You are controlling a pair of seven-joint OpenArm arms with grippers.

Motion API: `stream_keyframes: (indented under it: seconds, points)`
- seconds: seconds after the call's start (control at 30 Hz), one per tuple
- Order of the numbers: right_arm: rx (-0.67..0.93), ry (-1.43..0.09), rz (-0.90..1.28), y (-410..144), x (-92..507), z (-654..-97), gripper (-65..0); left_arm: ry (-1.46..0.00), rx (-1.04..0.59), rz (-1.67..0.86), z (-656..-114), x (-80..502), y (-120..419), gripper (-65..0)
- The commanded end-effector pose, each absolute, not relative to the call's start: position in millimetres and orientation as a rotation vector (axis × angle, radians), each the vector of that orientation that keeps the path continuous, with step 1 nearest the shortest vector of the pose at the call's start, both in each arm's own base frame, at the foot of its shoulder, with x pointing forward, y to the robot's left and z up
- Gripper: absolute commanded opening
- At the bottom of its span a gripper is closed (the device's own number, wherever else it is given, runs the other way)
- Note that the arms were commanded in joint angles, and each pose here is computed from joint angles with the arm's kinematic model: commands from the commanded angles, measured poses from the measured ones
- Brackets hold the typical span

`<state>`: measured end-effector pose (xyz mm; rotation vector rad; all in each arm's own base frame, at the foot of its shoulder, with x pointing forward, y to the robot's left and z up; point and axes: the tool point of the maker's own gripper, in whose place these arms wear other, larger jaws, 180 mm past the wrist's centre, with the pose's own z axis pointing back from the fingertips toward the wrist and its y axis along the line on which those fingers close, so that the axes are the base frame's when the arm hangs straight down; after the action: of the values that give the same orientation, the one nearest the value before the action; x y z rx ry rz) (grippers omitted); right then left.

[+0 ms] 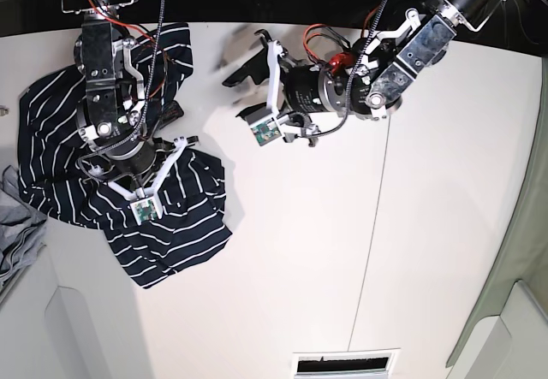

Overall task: Layout the t-shirt on the table in an organized manner, then fold the t-shirt properly
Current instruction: 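Grasp the shirt hem with the left gripper beside the right gripper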

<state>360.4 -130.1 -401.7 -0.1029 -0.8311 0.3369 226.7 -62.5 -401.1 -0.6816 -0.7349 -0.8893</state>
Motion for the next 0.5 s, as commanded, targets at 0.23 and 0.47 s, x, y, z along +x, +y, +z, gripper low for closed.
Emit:
stream_keyframes:
  seconds: [0.23,0.47]
  points:
    - [-0.096,-0.989,0.302,-128,413,-341,-65.0,-0.751,-0.834,-0.824,-386,205,-106,-26.1]
    - [-0.125,-1.032,0.257,-135,431,-320,-65.0,-0.721,-0.888,-0.745,-400,202,-129,-26.1]
